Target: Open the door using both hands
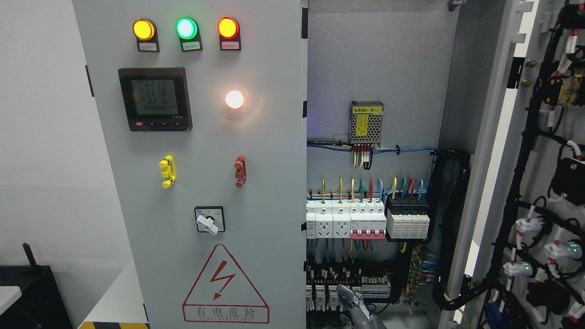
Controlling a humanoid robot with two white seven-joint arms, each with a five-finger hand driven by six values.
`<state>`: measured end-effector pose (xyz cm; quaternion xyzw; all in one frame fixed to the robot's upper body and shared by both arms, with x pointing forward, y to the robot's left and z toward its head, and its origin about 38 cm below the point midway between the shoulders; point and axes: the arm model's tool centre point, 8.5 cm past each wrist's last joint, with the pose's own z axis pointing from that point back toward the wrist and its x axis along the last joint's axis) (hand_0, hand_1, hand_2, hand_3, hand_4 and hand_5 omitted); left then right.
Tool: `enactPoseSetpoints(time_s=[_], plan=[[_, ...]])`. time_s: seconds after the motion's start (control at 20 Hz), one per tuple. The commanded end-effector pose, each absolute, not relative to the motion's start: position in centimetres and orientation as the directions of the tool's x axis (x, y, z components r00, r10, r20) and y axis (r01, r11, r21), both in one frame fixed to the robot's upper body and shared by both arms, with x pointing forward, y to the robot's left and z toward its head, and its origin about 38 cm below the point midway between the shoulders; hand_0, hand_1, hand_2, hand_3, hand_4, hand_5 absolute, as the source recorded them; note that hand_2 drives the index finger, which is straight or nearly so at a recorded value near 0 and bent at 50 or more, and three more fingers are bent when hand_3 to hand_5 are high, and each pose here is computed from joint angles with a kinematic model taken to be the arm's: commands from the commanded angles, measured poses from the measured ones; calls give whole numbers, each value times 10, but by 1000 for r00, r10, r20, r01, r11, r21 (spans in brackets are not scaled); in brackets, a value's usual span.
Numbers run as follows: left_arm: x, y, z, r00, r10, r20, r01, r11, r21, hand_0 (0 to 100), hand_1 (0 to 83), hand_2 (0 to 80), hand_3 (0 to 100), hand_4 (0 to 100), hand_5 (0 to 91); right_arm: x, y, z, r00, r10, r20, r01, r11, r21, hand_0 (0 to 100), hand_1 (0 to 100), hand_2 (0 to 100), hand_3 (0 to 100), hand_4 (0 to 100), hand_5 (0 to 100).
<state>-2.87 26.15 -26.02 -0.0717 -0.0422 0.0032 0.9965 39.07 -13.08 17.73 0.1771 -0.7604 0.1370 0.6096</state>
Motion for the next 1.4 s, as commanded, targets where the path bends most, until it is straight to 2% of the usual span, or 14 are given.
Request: enactPoseSetpoints(time_s=[0.0, 0.55, 0.75, 1.35], plan=[[-29, 240, -261, 996, 19, 84, -4, 984, -179, 0, 0, 0, 0, 0, 0, 421, -128, 171, -139, -106, 985, -440, 898, 34, 380, 0, 0, 0, 0, 0], [-29, 240, -261, 996, 20, 84, -5, 984, -177, 0, 0, 0, 0, 0, 0, 456, -134, 164, -97, -63, 993, -416, 909, 17, 380, 0, 0, 0, 0, 0], [-29, 240, -261, 996, 19, 84, -4, 984, -179, 0, 0, 0, 0, 0, 0, 465, -133, 167, -64, -129, 990, -431, 898, 89, 380, 0, 0, 0, 0, 0], [-29, 240, -261, 996, 19, 84, -4, 984, -179, 0, 0, 0, 0, 0, 0, 474, -133, 180, -85, -113, 990, -482, 874, 59, 380, 0, 0, 0, 0, 0]])
